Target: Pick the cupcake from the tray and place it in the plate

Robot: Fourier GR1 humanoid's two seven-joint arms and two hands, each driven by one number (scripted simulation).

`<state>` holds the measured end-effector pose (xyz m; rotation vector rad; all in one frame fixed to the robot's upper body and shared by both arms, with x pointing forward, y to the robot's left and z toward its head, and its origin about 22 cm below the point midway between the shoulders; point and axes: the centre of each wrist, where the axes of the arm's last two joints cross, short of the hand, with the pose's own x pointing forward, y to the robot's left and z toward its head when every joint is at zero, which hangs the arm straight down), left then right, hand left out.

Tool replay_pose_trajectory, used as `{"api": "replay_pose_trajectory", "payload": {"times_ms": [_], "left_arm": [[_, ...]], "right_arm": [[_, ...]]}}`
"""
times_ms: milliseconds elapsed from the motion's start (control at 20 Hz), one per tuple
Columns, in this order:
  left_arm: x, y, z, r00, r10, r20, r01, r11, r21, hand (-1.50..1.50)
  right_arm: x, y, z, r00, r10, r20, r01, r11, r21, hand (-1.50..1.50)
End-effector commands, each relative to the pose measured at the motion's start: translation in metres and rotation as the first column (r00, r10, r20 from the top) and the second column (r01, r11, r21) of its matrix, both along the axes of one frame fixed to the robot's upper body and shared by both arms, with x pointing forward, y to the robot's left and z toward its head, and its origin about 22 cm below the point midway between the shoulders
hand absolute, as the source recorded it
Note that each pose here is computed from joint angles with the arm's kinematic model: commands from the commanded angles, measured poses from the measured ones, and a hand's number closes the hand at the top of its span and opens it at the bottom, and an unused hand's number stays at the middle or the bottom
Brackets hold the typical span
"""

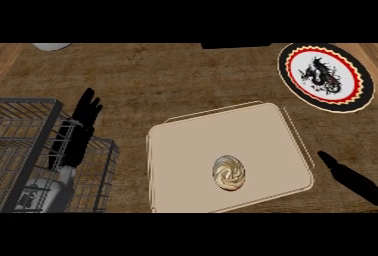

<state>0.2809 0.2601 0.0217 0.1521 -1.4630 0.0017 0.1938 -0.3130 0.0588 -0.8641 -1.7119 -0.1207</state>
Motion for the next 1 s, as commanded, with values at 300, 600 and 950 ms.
{"api": "replay_pose_trajectory", "payload": {"times_ms": [300,600,950], "left_arm": [[-0.032,-0.009,-0.048,0.967,-0.064,-0.248,0.038,0.993,-0.108,0.0],[-0.03,-0.016,-0.049,0.963,-0.081,-0.256,0.053,0.992,-0.117,0.0],[-0.022,-0.029,-0.046,0.962,-0.126,-0.243,0.096,0.986,-0.135,0.0]], "right_arm": [[-0.05,0.021,0.011,0.88,0.098,-0.464,-0.189,0.97,-0.153,-1.5],[-0.062,0.049,0.035,0.795,0.065,-0.603,-0.213,0.961,-0.178,-1.5],[-0.049,0.095,0.047,0.769,0.009,-0.639,-0.173,0.966,-0.194,-1.5]]}}
